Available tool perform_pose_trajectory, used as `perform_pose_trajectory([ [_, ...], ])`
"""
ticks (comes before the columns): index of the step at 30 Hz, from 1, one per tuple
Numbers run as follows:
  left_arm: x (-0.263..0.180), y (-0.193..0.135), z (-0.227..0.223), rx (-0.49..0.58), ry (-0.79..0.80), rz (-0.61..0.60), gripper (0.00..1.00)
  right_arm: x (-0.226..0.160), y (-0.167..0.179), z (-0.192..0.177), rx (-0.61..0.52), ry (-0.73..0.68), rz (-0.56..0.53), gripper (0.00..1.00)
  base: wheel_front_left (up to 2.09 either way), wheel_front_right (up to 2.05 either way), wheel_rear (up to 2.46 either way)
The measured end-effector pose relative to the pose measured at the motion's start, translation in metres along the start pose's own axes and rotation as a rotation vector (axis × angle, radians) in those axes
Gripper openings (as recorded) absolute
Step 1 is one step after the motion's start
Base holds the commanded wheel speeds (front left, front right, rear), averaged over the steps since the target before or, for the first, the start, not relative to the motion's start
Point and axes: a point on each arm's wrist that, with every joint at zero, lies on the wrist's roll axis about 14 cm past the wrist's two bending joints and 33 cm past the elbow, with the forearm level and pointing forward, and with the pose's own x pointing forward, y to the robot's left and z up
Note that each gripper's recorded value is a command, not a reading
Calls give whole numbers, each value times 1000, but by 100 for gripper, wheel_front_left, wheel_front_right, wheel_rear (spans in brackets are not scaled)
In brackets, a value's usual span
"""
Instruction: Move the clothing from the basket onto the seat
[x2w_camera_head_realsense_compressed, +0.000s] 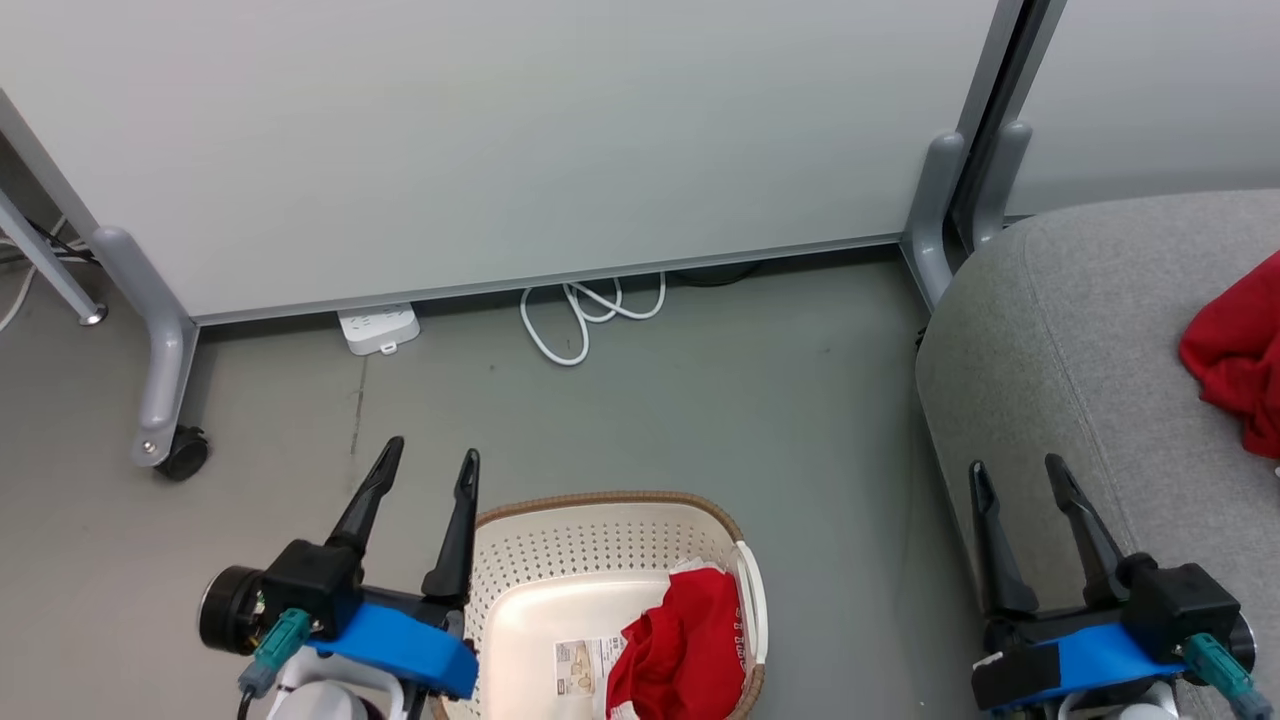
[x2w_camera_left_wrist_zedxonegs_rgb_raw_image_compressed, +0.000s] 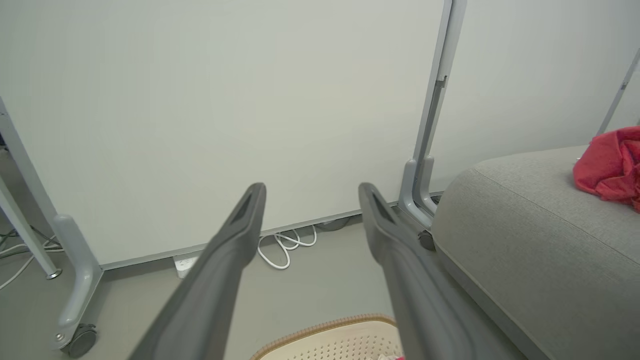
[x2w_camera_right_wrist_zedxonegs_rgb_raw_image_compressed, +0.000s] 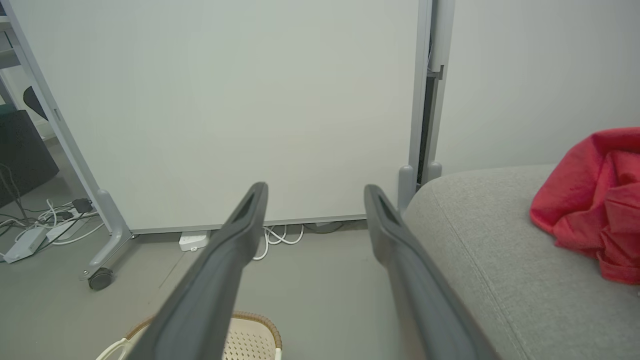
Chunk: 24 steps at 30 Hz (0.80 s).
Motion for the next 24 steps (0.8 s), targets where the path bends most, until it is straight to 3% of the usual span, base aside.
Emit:
perform_pose_trajectory([
  [13,58,-56,-45,2,121,-221,100,33,-23,-1,-15,-17,-51,100,0,0,0],
  [24,83,-77,-142,34,357,-377,100,73,-46,-16,-50,-14,-86,100,0,0,0],
])
